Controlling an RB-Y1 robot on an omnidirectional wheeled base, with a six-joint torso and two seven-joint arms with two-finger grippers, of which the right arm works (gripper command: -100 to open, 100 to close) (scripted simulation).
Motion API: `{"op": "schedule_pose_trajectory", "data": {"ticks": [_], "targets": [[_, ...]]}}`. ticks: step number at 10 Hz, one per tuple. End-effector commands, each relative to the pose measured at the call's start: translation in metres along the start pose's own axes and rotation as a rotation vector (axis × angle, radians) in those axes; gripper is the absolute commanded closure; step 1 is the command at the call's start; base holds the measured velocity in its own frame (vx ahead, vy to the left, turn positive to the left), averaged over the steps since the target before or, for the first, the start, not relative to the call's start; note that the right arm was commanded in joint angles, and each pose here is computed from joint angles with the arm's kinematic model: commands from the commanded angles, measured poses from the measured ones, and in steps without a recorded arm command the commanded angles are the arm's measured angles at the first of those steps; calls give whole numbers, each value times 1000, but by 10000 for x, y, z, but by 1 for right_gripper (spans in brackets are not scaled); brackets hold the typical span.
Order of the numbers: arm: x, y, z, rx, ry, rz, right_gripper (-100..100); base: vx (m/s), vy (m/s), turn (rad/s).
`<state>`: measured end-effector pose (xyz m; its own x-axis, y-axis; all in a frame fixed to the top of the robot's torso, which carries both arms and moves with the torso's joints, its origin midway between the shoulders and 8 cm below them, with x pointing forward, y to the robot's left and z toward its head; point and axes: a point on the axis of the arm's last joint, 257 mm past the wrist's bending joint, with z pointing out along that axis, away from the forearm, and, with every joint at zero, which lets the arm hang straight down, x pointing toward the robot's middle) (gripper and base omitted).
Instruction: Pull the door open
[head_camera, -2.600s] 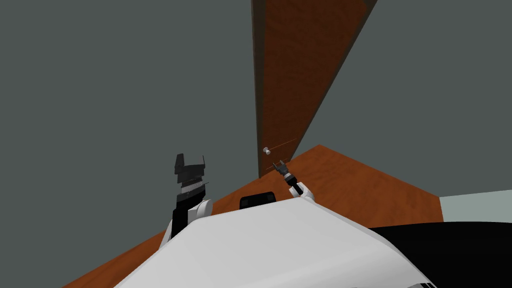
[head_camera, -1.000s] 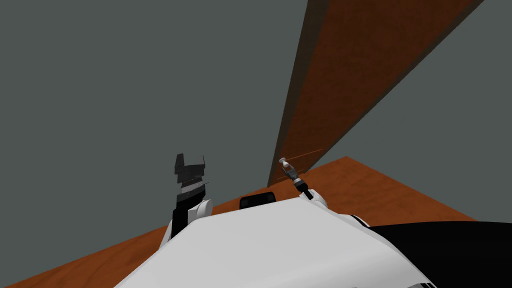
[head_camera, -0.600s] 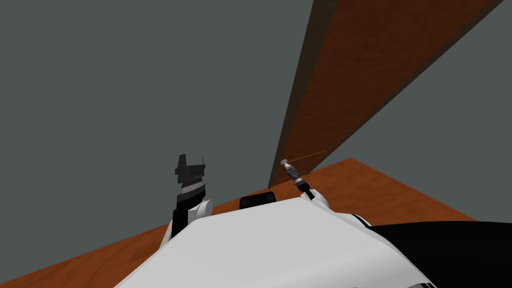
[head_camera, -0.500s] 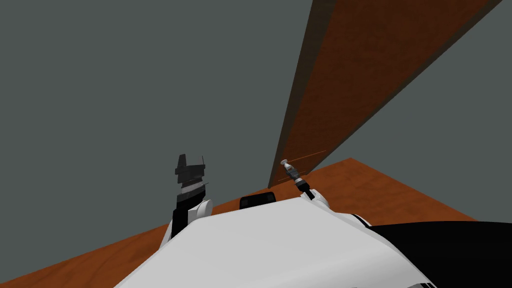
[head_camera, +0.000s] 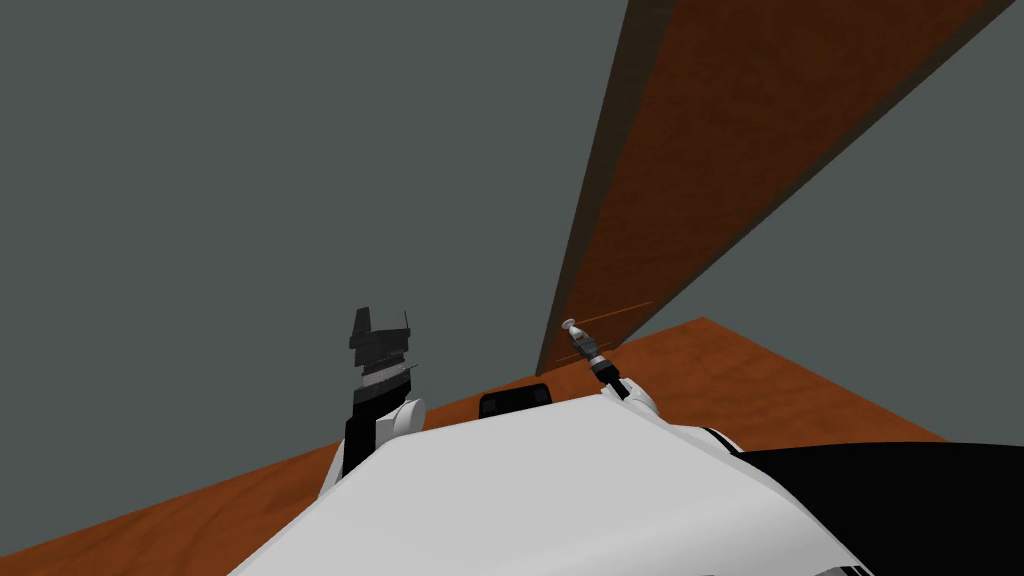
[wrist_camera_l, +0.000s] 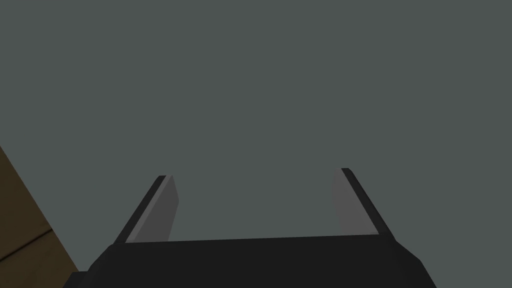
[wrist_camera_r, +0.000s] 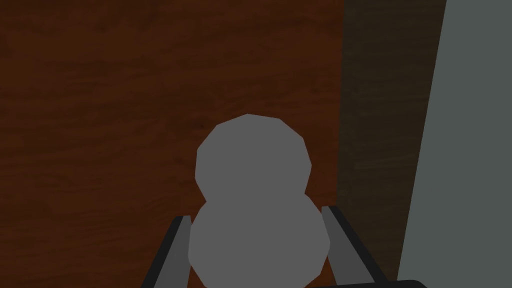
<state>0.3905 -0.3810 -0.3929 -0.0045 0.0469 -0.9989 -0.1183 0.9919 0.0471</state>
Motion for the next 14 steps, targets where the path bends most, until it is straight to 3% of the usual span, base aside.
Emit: {"op": "schedule_pose_trajectory", "data": {"ticks": [1,14], "targets": [[-9,3,12,5,-4,43,100,-53,-22,76],[-101,-66,107,51,-53,421,100,-54,-29,73]]}}
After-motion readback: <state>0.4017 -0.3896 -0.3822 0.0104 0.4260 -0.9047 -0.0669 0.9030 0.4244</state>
